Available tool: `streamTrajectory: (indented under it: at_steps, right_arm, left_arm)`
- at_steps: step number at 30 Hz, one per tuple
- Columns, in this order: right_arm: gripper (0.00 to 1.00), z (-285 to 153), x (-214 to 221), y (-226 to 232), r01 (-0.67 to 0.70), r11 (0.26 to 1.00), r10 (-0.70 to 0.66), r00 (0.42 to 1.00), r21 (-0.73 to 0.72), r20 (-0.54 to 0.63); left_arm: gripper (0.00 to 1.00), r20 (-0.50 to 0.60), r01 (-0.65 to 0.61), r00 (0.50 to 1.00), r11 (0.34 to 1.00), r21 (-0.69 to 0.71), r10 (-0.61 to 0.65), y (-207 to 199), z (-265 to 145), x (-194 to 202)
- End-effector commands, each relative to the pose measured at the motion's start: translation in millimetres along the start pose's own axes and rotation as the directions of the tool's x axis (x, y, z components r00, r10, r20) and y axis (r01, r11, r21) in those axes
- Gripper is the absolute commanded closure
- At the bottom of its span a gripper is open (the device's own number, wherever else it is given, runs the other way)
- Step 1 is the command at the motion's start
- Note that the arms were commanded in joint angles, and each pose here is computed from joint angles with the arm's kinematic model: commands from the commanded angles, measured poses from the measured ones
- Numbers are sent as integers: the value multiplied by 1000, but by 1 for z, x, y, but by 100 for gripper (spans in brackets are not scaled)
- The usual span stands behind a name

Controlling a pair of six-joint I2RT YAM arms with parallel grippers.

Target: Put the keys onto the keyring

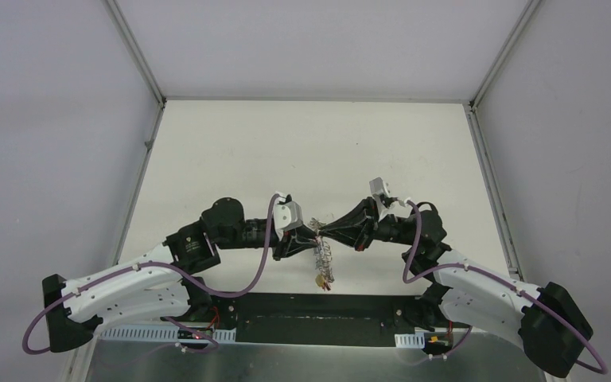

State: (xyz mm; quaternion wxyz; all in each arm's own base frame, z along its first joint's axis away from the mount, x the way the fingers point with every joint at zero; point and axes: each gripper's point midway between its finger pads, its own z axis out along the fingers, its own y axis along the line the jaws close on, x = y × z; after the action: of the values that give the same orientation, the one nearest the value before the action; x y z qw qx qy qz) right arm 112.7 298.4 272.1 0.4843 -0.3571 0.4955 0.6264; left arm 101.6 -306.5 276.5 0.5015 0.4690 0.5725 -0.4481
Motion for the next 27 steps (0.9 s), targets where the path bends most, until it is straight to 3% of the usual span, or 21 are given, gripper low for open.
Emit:
streamTrajectory:
  at_steps: [1,5,14,22,27]
  right_arm:
    - [100,2,-37,10,99,995,-97,988,-12,123]
    - [100,2,-39,11,102,995,-99,987,-13,128]
    - [100,3,-40,10,103,995,-101,986,-8,131]
    - [100,3,-39,9,102,995,-101,986,-4,132]
    - [100,3,-40,8,103,995,-102,986,-1,134]
  left_arm:
    - [75,-1,15,1000,1000,11,-15,-4,-2,4]
    - [76,-23,18,1000,1000,7,-17,-3,-2,14]
    - [100,-28,41,999,999,4,-41,-3,1,13]
    - [99,15,57,998,998,-6,-57,-3,2,-5]
    - [79,-5,6,1000,999,-44,-6,3,-6,-6]
